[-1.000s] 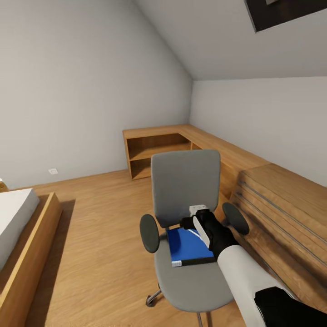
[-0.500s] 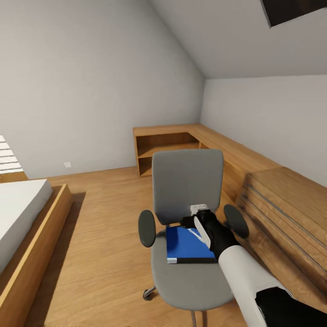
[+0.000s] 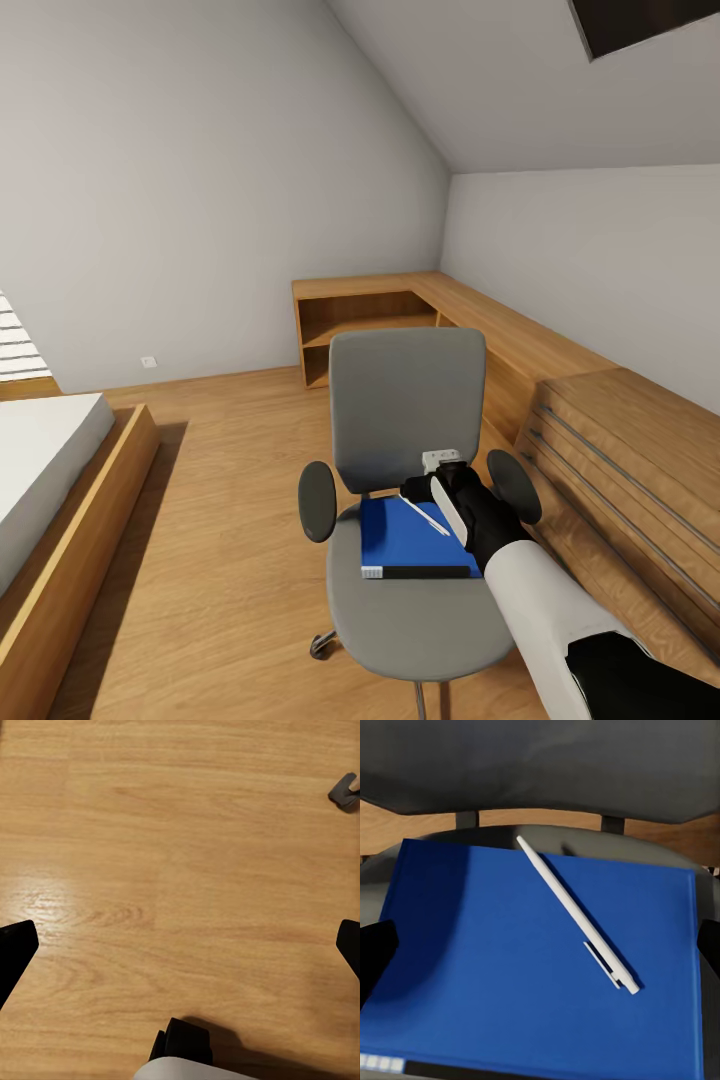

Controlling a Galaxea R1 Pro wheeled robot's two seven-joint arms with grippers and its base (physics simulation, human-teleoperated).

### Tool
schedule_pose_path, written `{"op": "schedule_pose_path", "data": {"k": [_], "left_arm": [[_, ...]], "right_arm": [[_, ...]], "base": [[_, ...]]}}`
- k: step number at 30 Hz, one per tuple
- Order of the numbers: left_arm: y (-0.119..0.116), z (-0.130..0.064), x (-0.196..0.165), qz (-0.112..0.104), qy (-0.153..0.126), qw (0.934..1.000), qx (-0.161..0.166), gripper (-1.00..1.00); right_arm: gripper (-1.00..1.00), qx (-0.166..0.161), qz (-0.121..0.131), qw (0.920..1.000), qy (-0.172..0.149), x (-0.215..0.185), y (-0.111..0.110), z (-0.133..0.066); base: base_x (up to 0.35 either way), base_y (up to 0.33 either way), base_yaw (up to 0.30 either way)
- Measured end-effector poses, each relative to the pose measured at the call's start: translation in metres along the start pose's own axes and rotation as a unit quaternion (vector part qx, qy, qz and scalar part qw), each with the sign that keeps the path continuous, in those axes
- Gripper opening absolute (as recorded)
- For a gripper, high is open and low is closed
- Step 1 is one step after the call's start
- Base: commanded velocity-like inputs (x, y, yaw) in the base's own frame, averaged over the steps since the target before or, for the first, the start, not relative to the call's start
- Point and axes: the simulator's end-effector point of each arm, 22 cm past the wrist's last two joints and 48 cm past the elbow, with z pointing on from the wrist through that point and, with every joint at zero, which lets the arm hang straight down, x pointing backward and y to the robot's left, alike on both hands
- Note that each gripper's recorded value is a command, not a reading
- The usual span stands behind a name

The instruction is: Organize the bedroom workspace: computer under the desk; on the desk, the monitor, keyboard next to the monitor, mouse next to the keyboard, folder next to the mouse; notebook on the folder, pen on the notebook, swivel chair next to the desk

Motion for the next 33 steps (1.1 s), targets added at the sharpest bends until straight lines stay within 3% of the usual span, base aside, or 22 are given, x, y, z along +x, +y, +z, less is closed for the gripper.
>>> {"op": "schedule_pose_path", "data": {"k": [14,15,19,20,26,33], "left_arm": [[0.000,0.000,0.000,0.000,0.000,1.0000,0.000,1.00],[0.001,0.000,0.000,0.000,-0.001,1.0000,0.000,1.00],[0.001,0.000,0.000,0.001,-0.001,1.0000,0.000,1.00],[0.001,0.000,0.000,0.001,-0.001,1.0000,-0.001,1.00],[0.001,0.000,0.000,0.000,0.000,1.0000,-0.001,1.00],[0.003,0.000,0.001,0.001,0.002,1.0000,-0.002,1.00]], "right_arm": [[1.00,0.009,-0.008,0.9999,0.001,0.001,-0.009,0.001],[1.00,0.014,-0.064,0.9979,0.002,0.004,-0.006,0.001],[1.00,-0.005,-0.101,0.9949,0.007,0.010,0.000,0.002],[1.00,-0.022,-0.112,0.9934,0.011,0.014,0.002,0.003],[1.00,-0.033,-0.112,0.9931,0.014,0.017,-0.005,0.003],[1.00,-0.035,-0.062,0.9973,0.017,0.016,-0.020,0.005]], "base": [[0.000,-0.023,0.000],[0.000,-0.087,0.000],[0.000,-0.041,0.000],[0.000,-0.012,0.000],[0.000,-0.067,0.003],[0.000,-0.207,0.157]]}}
